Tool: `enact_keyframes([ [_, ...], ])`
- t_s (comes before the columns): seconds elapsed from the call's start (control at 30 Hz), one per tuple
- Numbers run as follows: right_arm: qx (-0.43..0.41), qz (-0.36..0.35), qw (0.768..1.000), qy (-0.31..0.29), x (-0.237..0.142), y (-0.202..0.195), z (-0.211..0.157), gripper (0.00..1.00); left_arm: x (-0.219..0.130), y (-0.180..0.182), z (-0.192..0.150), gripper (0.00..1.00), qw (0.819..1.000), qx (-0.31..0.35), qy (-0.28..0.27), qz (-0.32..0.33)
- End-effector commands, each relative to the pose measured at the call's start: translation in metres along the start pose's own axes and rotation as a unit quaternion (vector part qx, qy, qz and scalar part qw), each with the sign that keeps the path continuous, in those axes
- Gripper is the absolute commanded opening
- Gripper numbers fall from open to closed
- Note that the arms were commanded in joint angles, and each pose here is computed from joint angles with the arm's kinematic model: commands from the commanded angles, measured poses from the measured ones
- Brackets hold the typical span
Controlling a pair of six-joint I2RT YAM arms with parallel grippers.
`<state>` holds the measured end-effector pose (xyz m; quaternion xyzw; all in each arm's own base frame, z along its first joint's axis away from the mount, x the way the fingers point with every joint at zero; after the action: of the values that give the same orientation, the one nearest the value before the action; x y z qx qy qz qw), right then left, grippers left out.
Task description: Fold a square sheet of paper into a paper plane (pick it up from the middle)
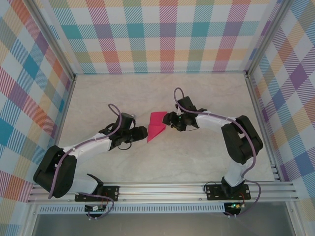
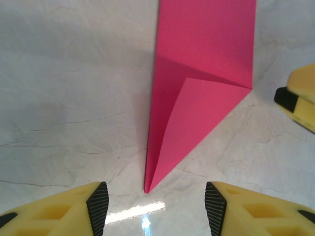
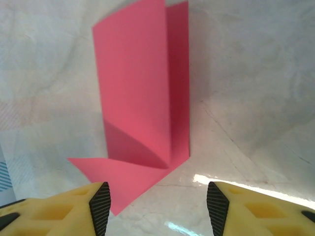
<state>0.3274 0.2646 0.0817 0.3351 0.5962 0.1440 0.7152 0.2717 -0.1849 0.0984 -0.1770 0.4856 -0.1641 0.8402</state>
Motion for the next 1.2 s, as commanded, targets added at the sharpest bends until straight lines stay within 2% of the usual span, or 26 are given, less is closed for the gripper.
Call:
enact_keyframes([
  [0.0, -0.016, 0.049, 0.998, 0.033, 0.013, 0.015, -0.004, 0.52, 0.001, -0.001, 0.011, 0.62, 1.000, -0.004, -0.025, 0.013],
  [0.27, -0.037, 0.079, 0.995, 0.045, 0.027, 0.024, 0.000, 0.44, 0.001, 0.002, 0.013, 0.75, 0.999, -0.010, -0.033, 0.023],
  [0.5, -0.063, 0.128, 0.986, 0.088, 0.034, 0.037, -0.008, 0.41, -0.001, 0.007, 0.014, 0.85, 0.999, -0.019, -0.038, 0.034],
  [0.73, -0.085, 0.124, 0.984, 0.094, 0.038, 0.035, -0.012, 0.39, -0.002, 0.009, 0.013, 0.90, 0.998, -0.032, -0.035, 0.028],
  [0.83, -0.084, 0.110, 0.986, 0.094, 0.043, 0.031, -0.011, 0.29, -0.004, 0.009, 0.014, 0.92, 0.998, -0.034, -0.039, 0.023],
  [0.9, -0.080, 0.106, 0.987, 0.093, 0.043, 0.030, -0.010, 0.19, -0.006, 0.009, 0.014, 0.95, 0.998, -0.033, -0.042, 0.022],
  [1.0, -0.061, 0.088, 0.992, 0.071, 0.038, 0.028, -0.007, 0.09, -0.009, 0.006, 0.015, 0.98, 0.999, -0.017, -0.044, 0.012],
  [1.17, -0.015, 0.048, 0.999, 0.015, 0.009, 0.020, -0.008, 0.05, -0.015, -0.005, 0.017, 1.00, 0.998, 0.033, -0.054, -0.018],
])
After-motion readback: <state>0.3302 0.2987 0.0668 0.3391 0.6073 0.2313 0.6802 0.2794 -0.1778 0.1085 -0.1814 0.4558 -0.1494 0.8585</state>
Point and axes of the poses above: each hand's point on the last joint's axis, 136 mm out from that joint toward the fingers, its own x axis out along the fingers, its own y axis along the line the jaws close on, z = x × y, the point moved 3 cm from there along -x, back along the fingers, and after that the axes turned 7 degrees about x, right-handed, at the moved point
